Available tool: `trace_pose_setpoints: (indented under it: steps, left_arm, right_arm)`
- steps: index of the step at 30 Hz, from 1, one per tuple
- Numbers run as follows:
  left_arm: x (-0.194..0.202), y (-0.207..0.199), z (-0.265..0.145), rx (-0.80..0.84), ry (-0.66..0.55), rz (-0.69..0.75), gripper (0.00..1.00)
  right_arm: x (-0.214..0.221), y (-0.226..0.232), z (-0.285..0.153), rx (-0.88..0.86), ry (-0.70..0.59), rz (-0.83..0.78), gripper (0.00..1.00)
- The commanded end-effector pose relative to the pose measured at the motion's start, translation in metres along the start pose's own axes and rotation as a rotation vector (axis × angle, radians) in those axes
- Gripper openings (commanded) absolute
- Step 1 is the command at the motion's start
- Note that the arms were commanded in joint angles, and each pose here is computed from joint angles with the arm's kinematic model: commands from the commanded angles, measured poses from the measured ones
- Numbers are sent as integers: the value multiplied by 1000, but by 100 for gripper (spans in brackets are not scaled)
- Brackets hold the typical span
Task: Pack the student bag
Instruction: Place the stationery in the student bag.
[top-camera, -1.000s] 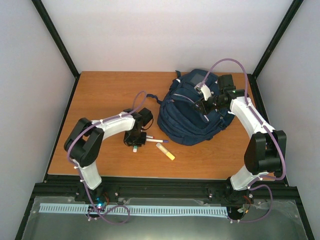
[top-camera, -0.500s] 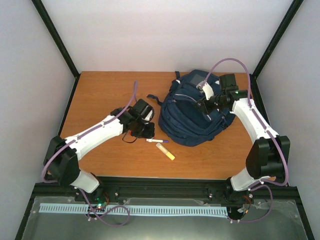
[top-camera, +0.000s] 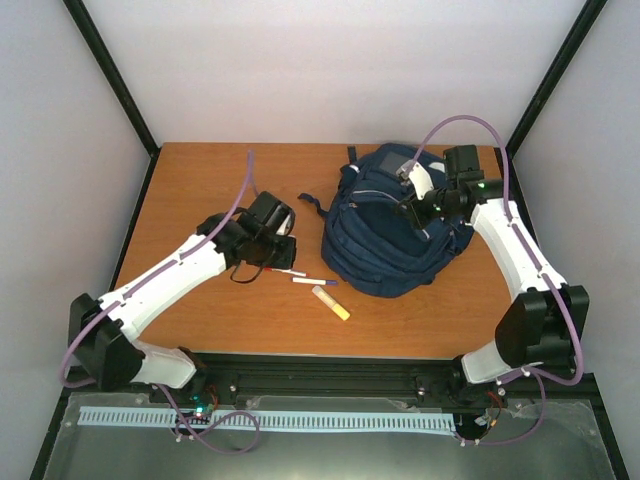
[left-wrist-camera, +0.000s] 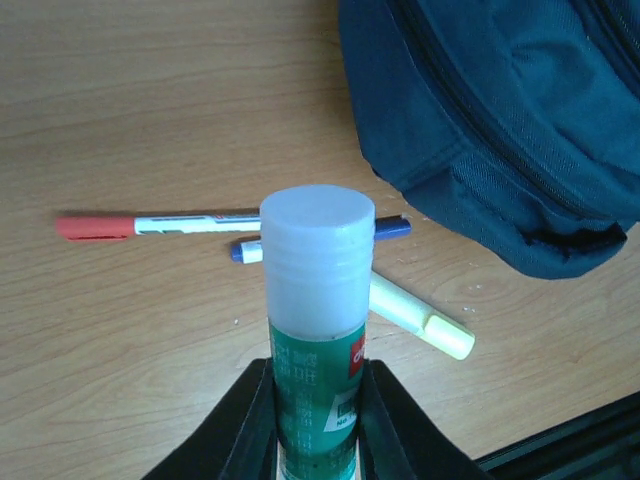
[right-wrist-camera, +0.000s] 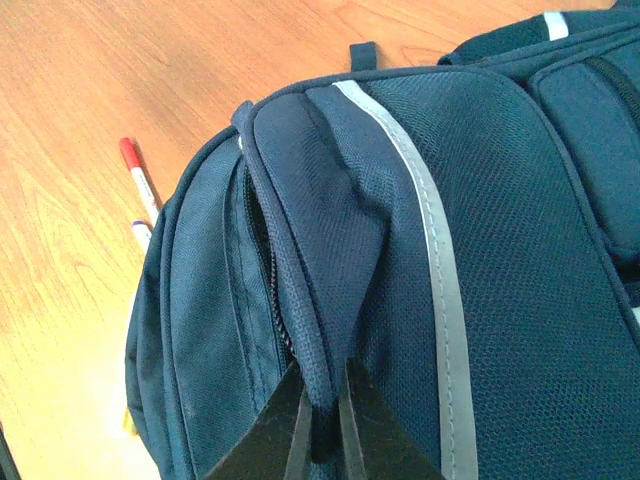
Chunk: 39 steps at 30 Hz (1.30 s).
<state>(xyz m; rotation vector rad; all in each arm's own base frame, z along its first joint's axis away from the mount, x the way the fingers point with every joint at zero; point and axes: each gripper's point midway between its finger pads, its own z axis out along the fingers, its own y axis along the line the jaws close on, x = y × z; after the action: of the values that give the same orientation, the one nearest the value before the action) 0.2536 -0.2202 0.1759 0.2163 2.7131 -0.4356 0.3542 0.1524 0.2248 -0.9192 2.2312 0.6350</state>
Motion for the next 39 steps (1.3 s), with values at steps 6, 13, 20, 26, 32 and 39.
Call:
trace_pose_setpoints:
  steps: [6,13,20,26,32,39]
  left_arm:
    - [-12,6,-30,-38,-74,23,1]
    - [-18,-2,-26,-1,-88,13,1]
    - [-21,-42,-19,221,-77,-20,1]
    - [-20,-44,-9,239,-84,-14,1]
    - [-13,-45,-12,259,-76,6,1]
    - [-11,-47,-11,276,-67,3,1]
  right_arm:
    - [-29,30,-34,-42,-148,-93,3]
    - [-33,32,-34,-61,-149,-93,3]
    - [-35,28,-32,-66,-129,-79,3]
    - [-32,27,-31,-61,-106,-66,3]
    - [-24,23,-29,-35,-77,-61,3]
    - [-17,23,-27,-32,-76,-59,3]
